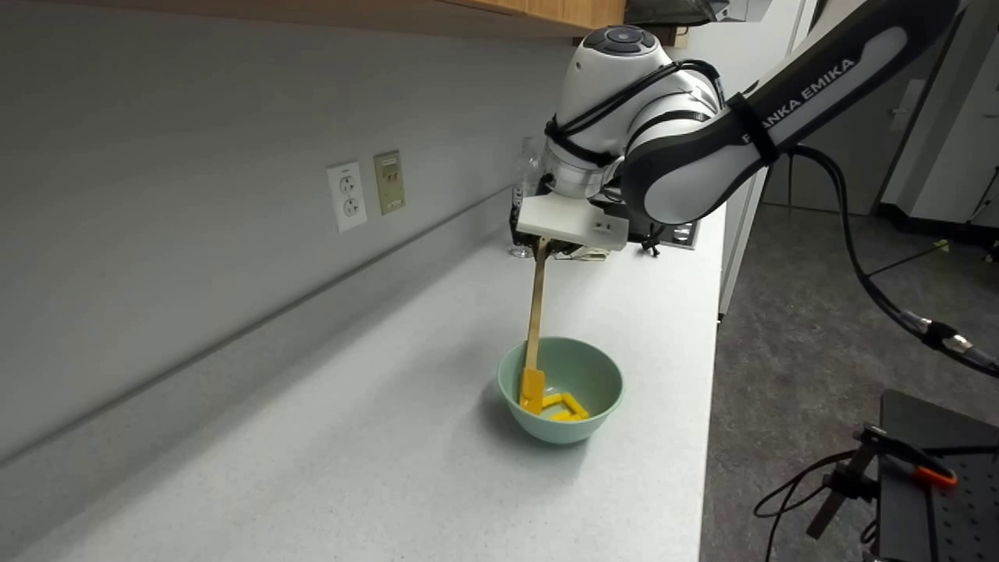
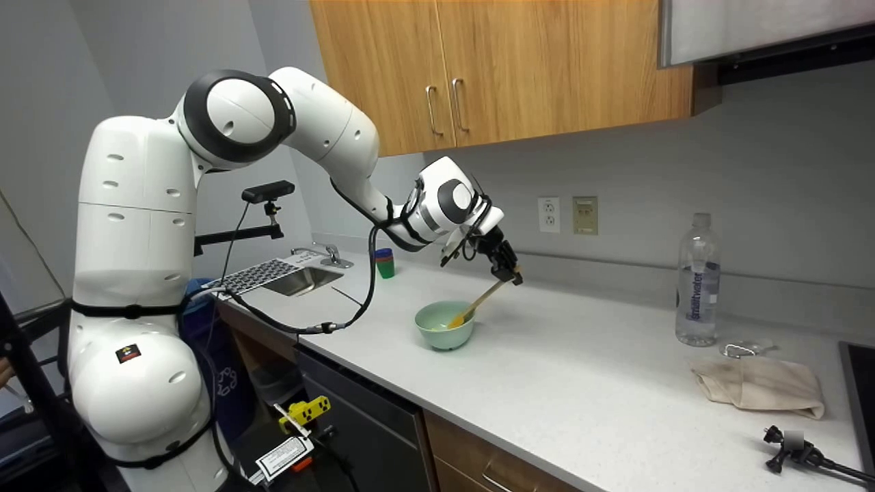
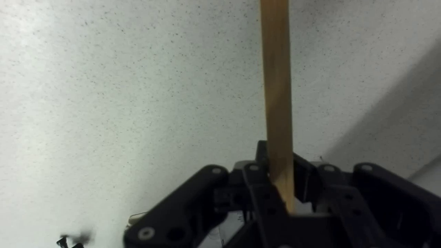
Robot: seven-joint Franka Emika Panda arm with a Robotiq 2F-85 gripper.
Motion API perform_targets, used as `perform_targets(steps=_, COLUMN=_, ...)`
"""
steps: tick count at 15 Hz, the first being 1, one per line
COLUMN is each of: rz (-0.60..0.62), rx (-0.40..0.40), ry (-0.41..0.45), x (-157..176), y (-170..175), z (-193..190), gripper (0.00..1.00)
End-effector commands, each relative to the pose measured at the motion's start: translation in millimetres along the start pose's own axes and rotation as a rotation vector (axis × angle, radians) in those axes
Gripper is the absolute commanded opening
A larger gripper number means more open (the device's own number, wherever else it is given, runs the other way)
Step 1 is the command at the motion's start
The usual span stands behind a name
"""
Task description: Stir the contents of the blue bowl
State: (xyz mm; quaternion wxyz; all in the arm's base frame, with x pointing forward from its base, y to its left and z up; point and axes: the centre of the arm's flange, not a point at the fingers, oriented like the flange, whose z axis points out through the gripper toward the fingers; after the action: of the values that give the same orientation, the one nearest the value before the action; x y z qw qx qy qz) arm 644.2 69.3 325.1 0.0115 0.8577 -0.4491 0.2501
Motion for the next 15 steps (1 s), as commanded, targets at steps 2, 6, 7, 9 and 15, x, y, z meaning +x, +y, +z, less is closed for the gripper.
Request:
perform_targets(steps=2, rz=0.014, rx=0.006, ry=0.013, x=-5.5, y=-0.4, z=-18.5, gripper=0.02)
perform_targets(steps=6, rz=-0.013, rx=0.011, ry=0.018, x=-8.1, y=0.0, z=-39.0, gripper=0.02)
perform_targets(steps=7, rz=-0.025, rx=0.007, ry=0.021, x=-8.2, y=0.7, z=-44.7, gripper=0.02)
perform_targets(steps=9, rz=-0.04, rx=0.003, ry=0.028, x=-8.4, y=4.1, z=-57.4, gripper=0.02)
perform_targets(steps=15, rz=-0.101, rx=-0.042, ry=0.01, x=-10.1, y=13.9, z=-83.4, gripper=0.02)
